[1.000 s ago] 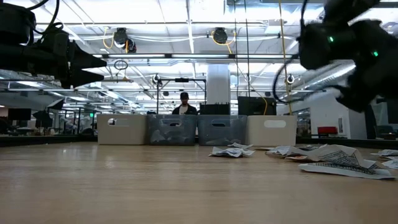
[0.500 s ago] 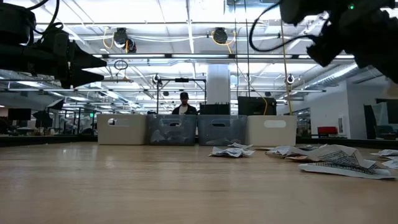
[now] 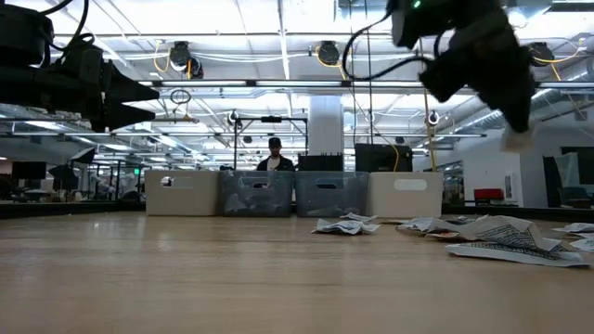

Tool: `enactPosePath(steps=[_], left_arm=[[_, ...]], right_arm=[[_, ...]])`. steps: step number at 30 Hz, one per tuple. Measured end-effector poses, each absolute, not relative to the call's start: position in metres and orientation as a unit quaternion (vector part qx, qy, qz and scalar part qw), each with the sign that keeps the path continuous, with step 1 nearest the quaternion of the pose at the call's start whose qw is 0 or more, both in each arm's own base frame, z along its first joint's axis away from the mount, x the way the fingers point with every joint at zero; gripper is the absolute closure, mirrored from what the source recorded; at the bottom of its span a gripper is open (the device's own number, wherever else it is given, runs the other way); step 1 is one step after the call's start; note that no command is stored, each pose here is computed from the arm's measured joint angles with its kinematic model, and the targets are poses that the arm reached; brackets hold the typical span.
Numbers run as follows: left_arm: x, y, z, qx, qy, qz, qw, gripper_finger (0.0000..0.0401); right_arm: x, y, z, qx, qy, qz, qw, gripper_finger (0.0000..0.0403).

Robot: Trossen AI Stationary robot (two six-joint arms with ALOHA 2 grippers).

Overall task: Pick & Place First Aid Supplies
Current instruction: Put the ointment pack into the right black bin

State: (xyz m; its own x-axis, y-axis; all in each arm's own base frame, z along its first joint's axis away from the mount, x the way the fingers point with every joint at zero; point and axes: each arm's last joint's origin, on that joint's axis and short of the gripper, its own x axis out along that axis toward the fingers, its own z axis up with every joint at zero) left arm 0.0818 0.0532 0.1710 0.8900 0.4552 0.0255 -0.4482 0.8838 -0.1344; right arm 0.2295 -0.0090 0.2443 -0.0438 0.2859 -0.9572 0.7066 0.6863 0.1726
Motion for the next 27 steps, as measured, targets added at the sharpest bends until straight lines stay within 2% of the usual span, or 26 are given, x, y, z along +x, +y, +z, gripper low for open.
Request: enactPosePath(steps=[11,21,27], left_arm=[[0.082,0.053,0.171,-0.063,-0.028,0.233,0.97,0.0009],[0.082,0.053,0.171,-0.063,-0.028,0.233,0.97,0.0009],[0.082,0.053,0.171,-0.063,-0.028,0.233,0.97,0.0009]], right_arm=[[0.283,-0.093,0.249,0.349,0.673,-0.153,0.634,0.0403],[0.334,-0.192,0.261,0.334,0.649,-0.156,0.665,0.0403],[0.356,-0.236,0.263,0.332,0.633,-0.162,0.68,0.0403]])
